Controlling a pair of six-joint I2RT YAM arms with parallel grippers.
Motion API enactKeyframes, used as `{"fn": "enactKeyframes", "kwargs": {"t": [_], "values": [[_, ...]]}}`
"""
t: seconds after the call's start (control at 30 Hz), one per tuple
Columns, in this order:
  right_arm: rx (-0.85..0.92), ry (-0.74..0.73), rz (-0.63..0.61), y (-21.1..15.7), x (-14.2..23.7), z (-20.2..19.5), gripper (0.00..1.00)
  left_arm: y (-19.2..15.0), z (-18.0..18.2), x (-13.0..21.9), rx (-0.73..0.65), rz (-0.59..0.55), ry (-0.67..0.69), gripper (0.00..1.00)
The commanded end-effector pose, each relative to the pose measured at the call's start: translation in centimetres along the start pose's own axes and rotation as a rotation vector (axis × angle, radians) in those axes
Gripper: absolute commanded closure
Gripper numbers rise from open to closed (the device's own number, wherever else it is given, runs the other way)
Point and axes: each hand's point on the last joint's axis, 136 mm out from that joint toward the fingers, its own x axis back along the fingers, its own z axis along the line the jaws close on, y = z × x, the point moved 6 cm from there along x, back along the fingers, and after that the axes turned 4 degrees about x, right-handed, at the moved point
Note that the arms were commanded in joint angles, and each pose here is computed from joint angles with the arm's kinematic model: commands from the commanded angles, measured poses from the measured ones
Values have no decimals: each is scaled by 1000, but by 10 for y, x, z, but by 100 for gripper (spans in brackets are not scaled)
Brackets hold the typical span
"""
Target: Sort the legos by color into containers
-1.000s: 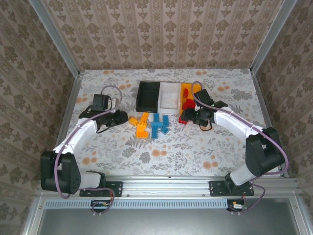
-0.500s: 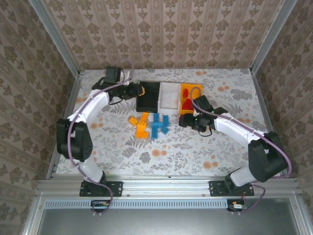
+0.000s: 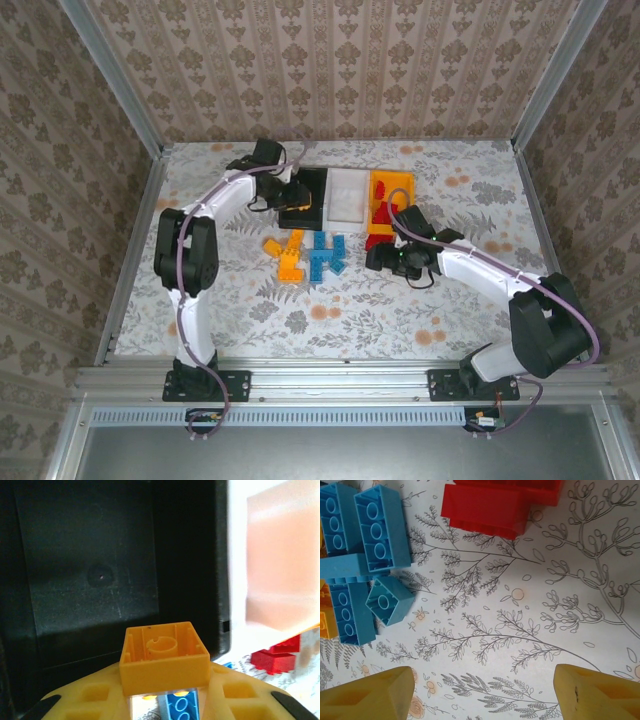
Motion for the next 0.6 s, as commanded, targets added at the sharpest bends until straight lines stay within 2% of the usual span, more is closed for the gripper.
{"fn": "enactKeyframes", "kwargs": {"t": [0.0, 0.27, 0.57], "values": [[-3, 20, 6, -4, -1, 5, 25, 2, -3, 1, -39, 14, 33, 63], [23, 15, 18, -6, -6, 17, 25, 1, -8, 7, -46, 7, 26, 46], [123, -1, 56, -11, -21, 51, 25, -20, -16, 46, -61, -53, 7, 41]]}}
